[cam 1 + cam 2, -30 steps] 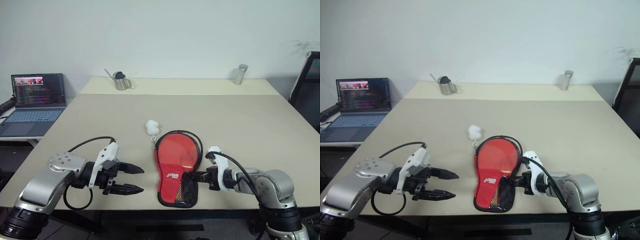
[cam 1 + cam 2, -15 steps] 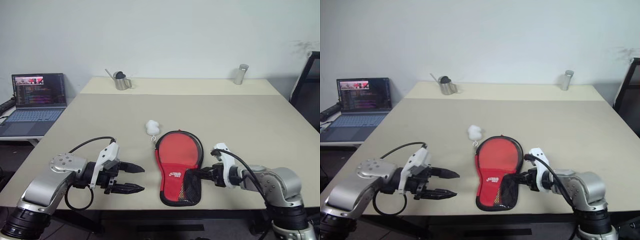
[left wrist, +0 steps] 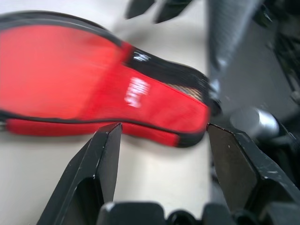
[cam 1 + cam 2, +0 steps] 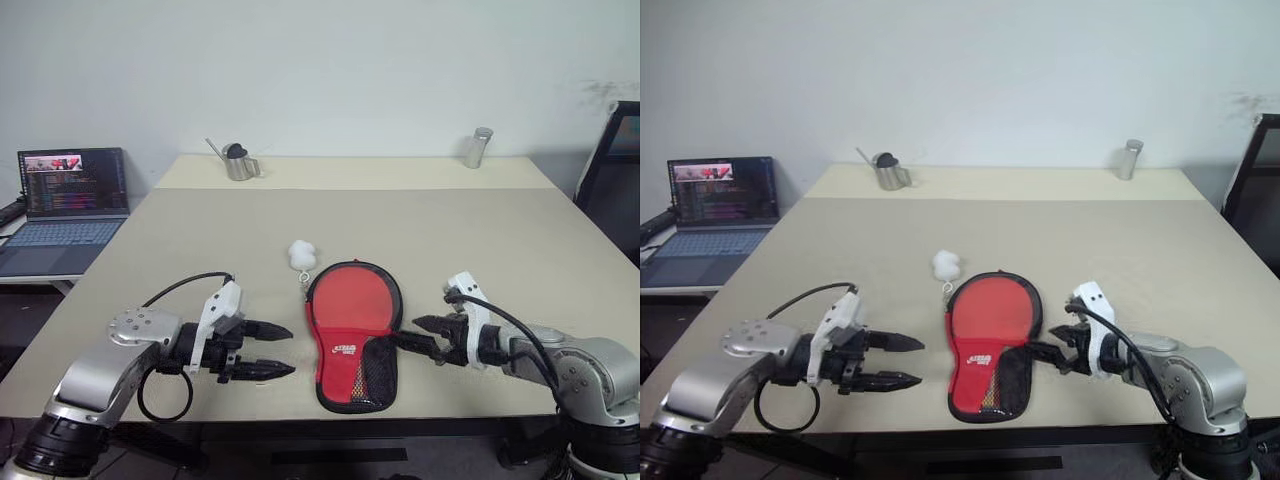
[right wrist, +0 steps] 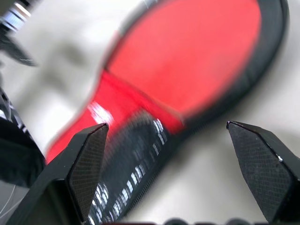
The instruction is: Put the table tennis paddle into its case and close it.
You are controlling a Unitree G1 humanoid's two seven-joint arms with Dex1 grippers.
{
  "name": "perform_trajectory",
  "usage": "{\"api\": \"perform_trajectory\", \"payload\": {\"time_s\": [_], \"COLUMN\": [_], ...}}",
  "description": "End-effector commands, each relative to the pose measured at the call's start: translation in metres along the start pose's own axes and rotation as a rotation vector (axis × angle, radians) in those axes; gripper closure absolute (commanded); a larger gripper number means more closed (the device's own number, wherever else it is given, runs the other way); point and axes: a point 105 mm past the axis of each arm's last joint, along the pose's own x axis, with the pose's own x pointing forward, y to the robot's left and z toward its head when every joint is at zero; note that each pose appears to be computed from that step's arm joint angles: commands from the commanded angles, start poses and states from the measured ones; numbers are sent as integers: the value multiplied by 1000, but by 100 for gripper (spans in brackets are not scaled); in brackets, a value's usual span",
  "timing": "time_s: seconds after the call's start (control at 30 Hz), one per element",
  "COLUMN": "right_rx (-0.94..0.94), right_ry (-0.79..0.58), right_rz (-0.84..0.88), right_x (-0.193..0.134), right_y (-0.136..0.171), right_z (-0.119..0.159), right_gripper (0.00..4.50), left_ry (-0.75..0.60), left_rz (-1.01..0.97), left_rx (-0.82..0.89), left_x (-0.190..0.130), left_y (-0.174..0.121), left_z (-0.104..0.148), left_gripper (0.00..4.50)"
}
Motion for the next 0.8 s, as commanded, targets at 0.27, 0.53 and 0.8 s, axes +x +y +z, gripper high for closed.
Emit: {"api": "perform_trajectory", "payload": {"time_s": [0.27, 0.53, 0.8], "right_rx": [-169, -195, -191], "right_ry": [-147, -126, -127], "right_rz": [31, 14, -29], "right_x": [43, 81, 93], "right_y": [22, 18, 13], "right_z": [20, 1, -5], "right_gripper": [4, 4, 4], "left_ry": [-132, -147, -140], "left_rz": [329, 508, 621], "left_rx": [39, 85, -38], "left_x": [-17, -15, 11], "left_y": [63, 102, 142], "left_z": [35, 47, 46], "left_gripper": [135, 135, 135]}}
